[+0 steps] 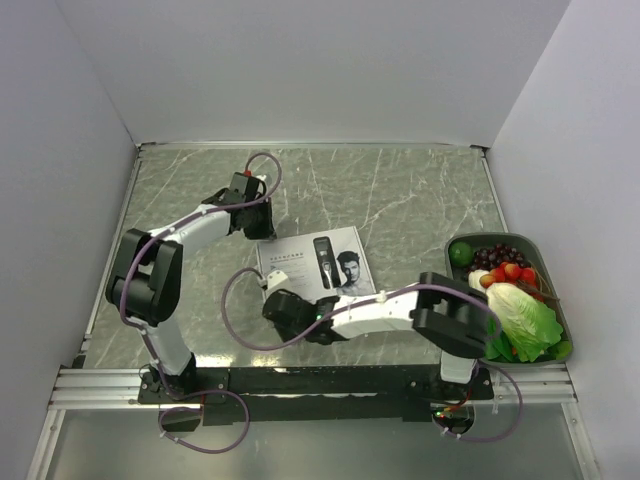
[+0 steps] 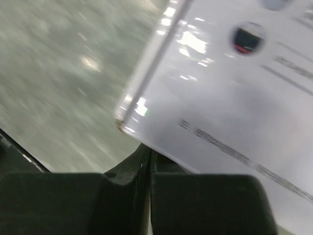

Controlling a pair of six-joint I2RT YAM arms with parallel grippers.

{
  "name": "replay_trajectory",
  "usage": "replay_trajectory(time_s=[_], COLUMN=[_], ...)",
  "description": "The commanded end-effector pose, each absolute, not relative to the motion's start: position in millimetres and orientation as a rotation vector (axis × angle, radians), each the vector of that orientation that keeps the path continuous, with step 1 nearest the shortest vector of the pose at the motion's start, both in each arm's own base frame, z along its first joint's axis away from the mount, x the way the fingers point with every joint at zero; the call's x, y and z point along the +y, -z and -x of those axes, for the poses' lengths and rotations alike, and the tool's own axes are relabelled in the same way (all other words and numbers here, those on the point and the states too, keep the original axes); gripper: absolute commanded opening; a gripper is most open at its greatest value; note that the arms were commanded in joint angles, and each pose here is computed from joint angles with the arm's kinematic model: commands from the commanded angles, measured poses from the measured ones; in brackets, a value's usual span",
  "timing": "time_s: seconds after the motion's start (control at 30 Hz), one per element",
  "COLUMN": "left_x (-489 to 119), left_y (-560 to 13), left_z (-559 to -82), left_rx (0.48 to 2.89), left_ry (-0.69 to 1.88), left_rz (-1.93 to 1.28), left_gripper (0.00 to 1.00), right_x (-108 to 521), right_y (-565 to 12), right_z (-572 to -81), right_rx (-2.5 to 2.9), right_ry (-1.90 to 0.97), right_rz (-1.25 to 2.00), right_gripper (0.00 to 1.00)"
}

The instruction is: Sort the hair-cutting tools

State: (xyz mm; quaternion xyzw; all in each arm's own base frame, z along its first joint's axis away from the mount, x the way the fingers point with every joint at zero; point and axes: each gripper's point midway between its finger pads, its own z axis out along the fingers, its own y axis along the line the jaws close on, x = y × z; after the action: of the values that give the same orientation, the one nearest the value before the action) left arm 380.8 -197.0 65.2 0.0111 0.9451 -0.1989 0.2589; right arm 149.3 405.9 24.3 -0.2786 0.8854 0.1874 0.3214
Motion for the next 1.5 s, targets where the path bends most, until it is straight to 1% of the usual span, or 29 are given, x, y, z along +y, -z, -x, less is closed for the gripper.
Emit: replay_trajectory(time_s=[0.0, 0.07, 0.13, 0.17, 0.2, 0.23, 0.3, 0.33, 0.37, 0.43, 0.47, 0.53, 0.57, 0.63, 0.67, 0.7, 0.73, 0.77, 0.83, 0.87, 0.9, 1.1, 1.37, 1.47], left_x=[-203, -204, -202, -201, -197, -195, -192, -190, -189, -185, -184, -182, -180, -178, -178, -177, -175, -175, -171, -170, -168, -149, -140, -131], left_y=[-92, -117, -139, -154, -163, -187, -210, -231, -244, -274, -285, -308, -315, -330, -334, -338, -347, -350, -359, -362, -363, -375, -377, -379], left_z=[-338, -347, -358, -362, -368, -374, -380, -383, -385, -386, -386, -382, -381, -374, -371, -368, -363, -359, -350, -347, -344, -322, -300, -296], left_rx=[2.660, 2.597, 2.532, 2.486, 2.455, 2.386, 2.314, 2.252, 2.211, 2.128, 2.096, 2.036, 2.015, 1.980, 1.970, 1.959, 1.932, 1.920, 1.891, 1.882, 1.880, 1.842, 1.838, 1.819], left_ry=[0.566, 0.566, 0.547, 0.548, 0.527, 0.532, 0.531, 0.532, 0.538, 0.537, 0.539, 0.548, 0.548, 0.561, 0.570, 0.576, 0.585, 0.593, 0.603, 0.607, 0.601, 0.565, 0.603, 0.573], left_rz=[-0.109, -0.107, -0.098, -0.091, -0.073, -0.059, -0.051, -0.042, -0.044, -0.041, -0.042, -0.041, -0.040, -0.045, -0.051, -0.051, -0.050, -0.050, -0.047, -0.047, -0.044, 0.000, 0.079, 0.111], left_gripper=[0.01, 0.01, 0.01, 0.01, 0.01, 0.01, 0.01, 0.01, 0.02, 0.12, 0.19, 0.30, 0.39, 0.50, 0.60, 0.64, 0.69, 0.81, 0.91, 0.99, 0.97, 0.97, 0.97, 0.97], right_x=[369, 368, 366, 365, 360, 358, 351, 345, 342, 322, 315, 290, 282, 256, 248, 240, 229, 215, 200, 189, 183, 143, 116, 106], right_y=[-78, -100, -118, -137, -144, -161, -180, -195, -208, -229, -237, -252, -261, -272, -283, -288, -294, -298, -303, -304, -304, -317, -332, -339], right_z=[-187, -186, -184, -185, -188, -189, -200, -206, -212, -229, -235, -253, -260, -272, -277, -280, -283, -287, -289, -292, -293, -297, -296, -294], right_rx=[2.232, 2.212, 2.195, 2.157, 2.149, 2.122, 2.110, 2.097, 2.084, 2.072, 2.050, 2.040, 2.030, 2.033, 2.019, 2.016, 2.008, 2.017, 2.019, 2.033, 2.041, 2.047, 1.985, 1.942], right_ry=[-0.387, -0.418, -0.431, -0.454, -0.440, -0.462, -0.477, -0.498, -0.517, -0.527, -0.528, -0.495, -0.488, -0.435, -0.424, -0.400, -0.375, -0.342, -0.333, -0.315, -0.301, -0.224, -0.112, -0.090], right_rz=[0.769, 0.785, 0.809, 0.799, 0.789, 0.770, 0.747, 0.709, 0.685, 0.604, 0.597, 0.542, 0.518, 0.471, 0.450, 0.428, 0.405, 0.367, 0.337, 0.311, 0.299, 0.195, 0.109, 0.069], right_gripper=[0.00, 0.00, 0.07, 0.09, 0.10, 0.11, 0.13, 0.14, 0.17, 0.23, 0.32, 0.45, 0.55, 0.65, 0.75, 0.81, 0.85, 0.99, 1.00, 1.00, 1.00, 1.00, 1.00, 1.00])
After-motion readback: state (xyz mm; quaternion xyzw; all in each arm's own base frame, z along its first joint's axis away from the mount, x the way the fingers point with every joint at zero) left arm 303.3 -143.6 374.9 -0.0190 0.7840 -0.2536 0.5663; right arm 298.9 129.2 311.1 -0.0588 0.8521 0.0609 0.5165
